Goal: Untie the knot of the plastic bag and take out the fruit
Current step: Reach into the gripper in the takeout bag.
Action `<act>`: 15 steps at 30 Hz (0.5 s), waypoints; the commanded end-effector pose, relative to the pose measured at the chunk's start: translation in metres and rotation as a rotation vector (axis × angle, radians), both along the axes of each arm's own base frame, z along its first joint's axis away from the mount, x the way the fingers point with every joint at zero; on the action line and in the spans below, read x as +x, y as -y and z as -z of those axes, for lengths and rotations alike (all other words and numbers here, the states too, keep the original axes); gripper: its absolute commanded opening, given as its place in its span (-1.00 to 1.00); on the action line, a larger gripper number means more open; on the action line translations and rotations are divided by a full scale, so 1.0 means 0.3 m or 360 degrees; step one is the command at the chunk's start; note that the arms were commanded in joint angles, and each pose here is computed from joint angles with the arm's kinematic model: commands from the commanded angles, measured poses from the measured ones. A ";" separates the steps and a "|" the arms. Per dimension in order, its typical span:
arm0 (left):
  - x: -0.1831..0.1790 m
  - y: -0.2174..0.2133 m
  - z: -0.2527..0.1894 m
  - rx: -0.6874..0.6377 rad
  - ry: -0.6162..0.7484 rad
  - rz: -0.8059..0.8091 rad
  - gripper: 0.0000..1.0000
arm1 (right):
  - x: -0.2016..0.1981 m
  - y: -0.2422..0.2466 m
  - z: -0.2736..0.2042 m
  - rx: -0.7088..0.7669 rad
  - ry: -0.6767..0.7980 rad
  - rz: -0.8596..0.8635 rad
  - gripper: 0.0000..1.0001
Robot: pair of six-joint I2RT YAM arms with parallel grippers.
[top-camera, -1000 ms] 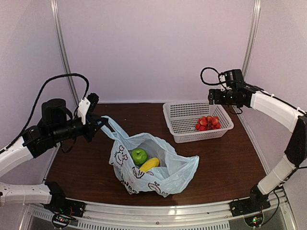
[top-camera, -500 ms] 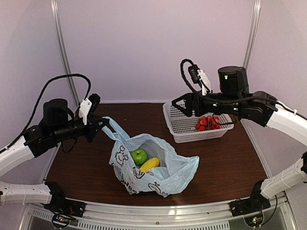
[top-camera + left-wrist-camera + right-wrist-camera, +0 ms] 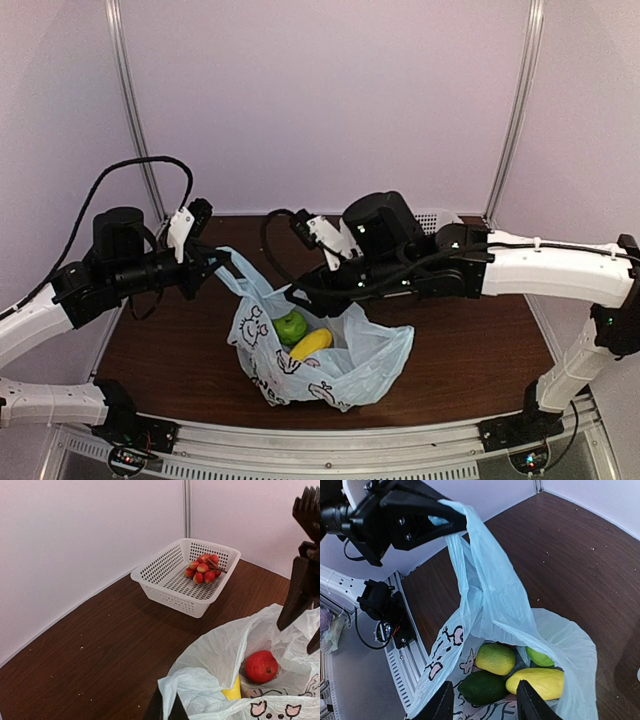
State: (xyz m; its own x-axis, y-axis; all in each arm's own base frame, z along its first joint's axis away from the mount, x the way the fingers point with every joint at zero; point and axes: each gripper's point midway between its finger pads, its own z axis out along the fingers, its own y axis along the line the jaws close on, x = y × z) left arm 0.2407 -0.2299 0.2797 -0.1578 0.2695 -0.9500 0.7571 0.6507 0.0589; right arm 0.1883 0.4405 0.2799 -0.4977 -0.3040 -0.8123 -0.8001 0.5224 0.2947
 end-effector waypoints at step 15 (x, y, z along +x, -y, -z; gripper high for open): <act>0.011 0.016 -0.013 -0.0039 0.0016 0.0018 -1.00 | -0.157 -0.305 0.415 -0.0279 -0.0037 -0.0280 -0.13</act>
State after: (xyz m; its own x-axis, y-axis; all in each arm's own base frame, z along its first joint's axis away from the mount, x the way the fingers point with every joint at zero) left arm 0.2396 -0.2321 0.2780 -0.1619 0.2711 -0.9488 0.7660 0.6407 0.0524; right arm 0.1521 0.5012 0.1489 -0.4962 -0.5350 -0.6838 -0.8405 0.4934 0.2239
